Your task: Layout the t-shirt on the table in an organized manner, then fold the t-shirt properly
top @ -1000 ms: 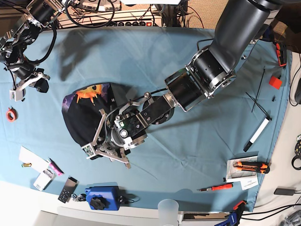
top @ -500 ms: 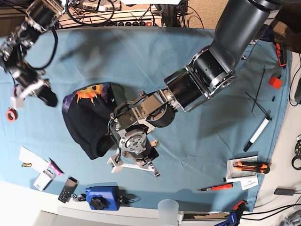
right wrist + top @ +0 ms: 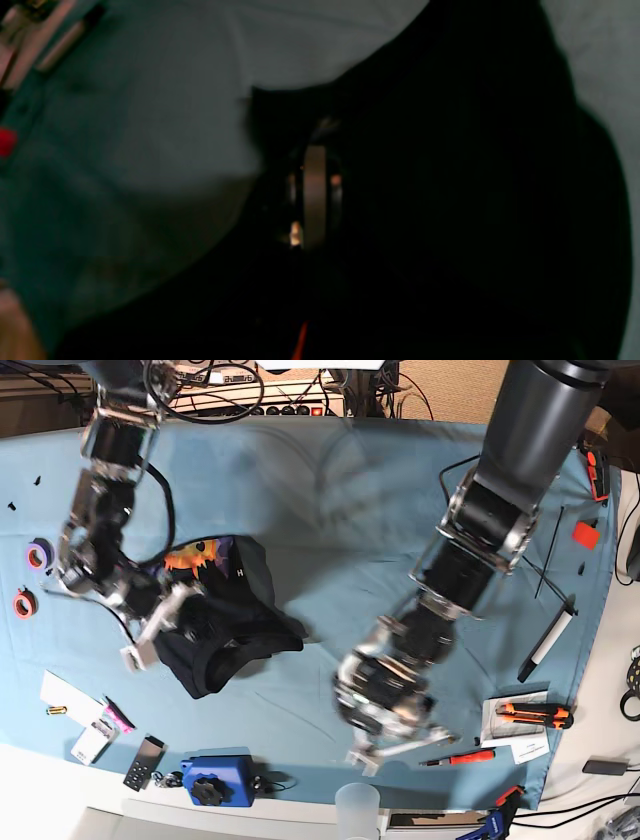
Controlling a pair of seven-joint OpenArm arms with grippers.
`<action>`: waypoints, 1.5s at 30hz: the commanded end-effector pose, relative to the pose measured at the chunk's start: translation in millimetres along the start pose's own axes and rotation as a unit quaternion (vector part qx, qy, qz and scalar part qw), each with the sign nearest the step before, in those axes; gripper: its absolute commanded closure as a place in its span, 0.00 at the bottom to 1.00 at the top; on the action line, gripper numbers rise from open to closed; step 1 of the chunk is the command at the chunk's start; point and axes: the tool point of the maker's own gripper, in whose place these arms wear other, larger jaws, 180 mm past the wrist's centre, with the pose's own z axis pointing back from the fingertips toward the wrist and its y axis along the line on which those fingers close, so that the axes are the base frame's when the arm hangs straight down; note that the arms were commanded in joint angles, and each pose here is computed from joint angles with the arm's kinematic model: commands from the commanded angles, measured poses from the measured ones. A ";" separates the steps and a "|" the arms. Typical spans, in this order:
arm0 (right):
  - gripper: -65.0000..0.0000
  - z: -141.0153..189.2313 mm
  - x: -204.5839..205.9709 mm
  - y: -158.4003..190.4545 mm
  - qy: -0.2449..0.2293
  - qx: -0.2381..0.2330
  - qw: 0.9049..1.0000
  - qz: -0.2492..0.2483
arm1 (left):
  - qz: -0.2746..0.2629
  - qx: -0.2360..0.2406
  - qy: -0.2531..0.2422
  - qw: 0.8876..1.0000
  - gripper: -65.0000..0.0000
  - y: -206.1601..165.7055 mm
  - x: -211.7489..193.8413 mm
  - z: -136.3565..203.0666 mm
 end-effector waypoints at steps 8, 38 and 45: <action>1.00 -43.2 16.2 -43.0 -0.015 -0.035 0.998 -0.050 | 0.098 -0.087 -0.013 0.991 1.00 42.3 0.5 0.7; 1.00 60.7 67.4 5.2 -0.024 -0.076 0.988 0.130 | 0.273 -0.101 -0.179 0.940 1.00 141.2 -179.8 73.8; 1.00 109.8 2.2 14.5 0.007 -0.086 0.992 0.088 | 0.262 -0.082 -0.130 0.953 1.00 122.1 -240.1 88.5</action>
